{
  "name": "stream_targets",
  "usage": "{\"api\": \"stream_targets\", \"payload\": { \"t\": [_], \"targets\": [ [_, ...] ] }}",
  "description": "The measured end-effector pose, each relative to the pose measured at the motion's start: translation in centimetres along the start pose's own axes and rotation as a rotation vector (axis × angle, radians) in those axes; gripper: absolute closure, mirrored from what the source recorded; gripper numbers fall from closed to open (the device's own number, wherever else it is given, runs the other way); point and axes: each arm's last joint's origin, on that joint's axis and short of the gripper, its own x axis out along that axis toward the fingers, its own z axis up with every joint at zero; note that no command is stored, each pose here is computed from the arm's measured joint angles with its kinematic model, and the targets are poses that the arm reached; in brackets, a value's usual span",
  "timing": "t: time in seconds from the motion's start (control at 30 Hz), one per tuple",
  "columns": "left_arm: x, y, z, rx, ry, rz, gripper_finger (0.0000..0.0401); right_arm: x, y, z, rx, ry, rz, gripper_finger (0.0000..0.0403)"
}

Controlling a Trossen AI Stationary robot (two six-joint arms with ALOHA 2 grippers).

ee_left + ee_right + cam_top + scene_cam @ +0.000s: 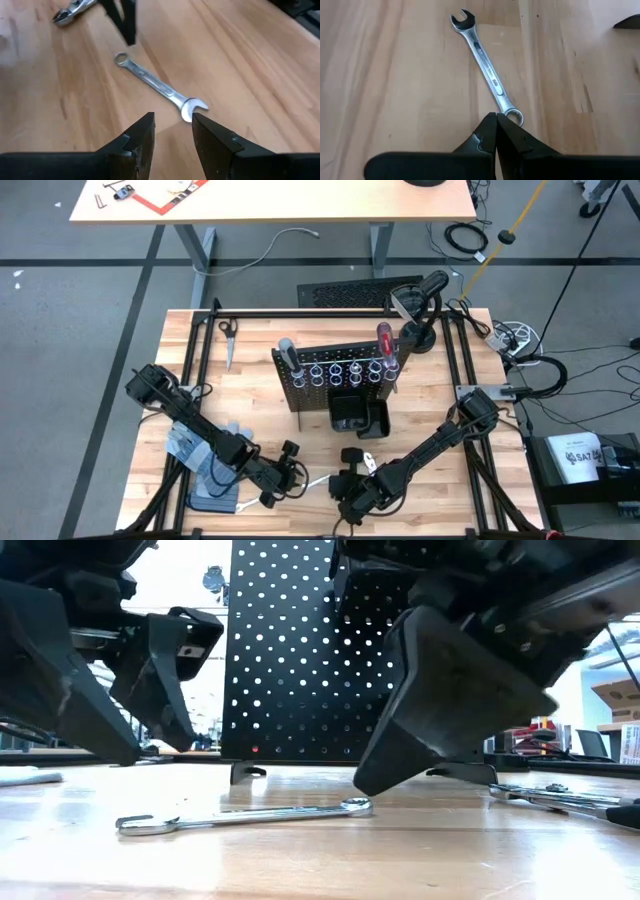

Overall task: Hang tools onto peg board
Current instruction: Hang the silver wrench on the black peg board

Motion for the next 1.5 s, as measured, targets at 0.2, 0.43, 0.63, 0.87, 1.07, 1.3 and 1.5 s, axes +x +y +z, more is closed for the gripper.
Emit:
{"api": "stream_targets", "payload": {
  "t": [0.2,0.43,0.63,0.87,1.07,1.3,1.5],
  "targets": [
    [0.0,0.0,0.0,0.001,0.004,-0.022,0.0260,0.6,-1.1,0.5,0.024,0.007,-0.022,0.0403],
    [0.0,-0.1,-0.3,0.003,0.015,-0.026,0.0260,0.9,-1.2,0.4,0.045,0.040,0.014,0.0403],
    [0.1,-0.1,-0.6,0.006,0.024,-0.026,0.0260,1.7,-1.2,0.0,0.063,0.071,0.010,0.0403],
    [0.0,-0.1,-0.6,0.018,0.022,-0.032,0.0260,1.8,-1.2,-0.1,0.067,0.075,0.012,0.0403],
    [0.5,-1.2,-0.9,0.141,0.014,-0.072,0.0260,1.9,-1.2,-0.1,0.069,0.079,0.014,0.0403],
    [1.4,-2.3,-1.1,0.271,-0.028,0.035,0.0260,1.9,-1.2,-0.2,0.068,0.085,0.017,0.0403],
    [1.4,-2.1,-0.8,0.271,-0.044,0.127,0.0260,2.0,-1.2,-0.2,0.067,0.086,0.017,0.0403]
  ]
}}
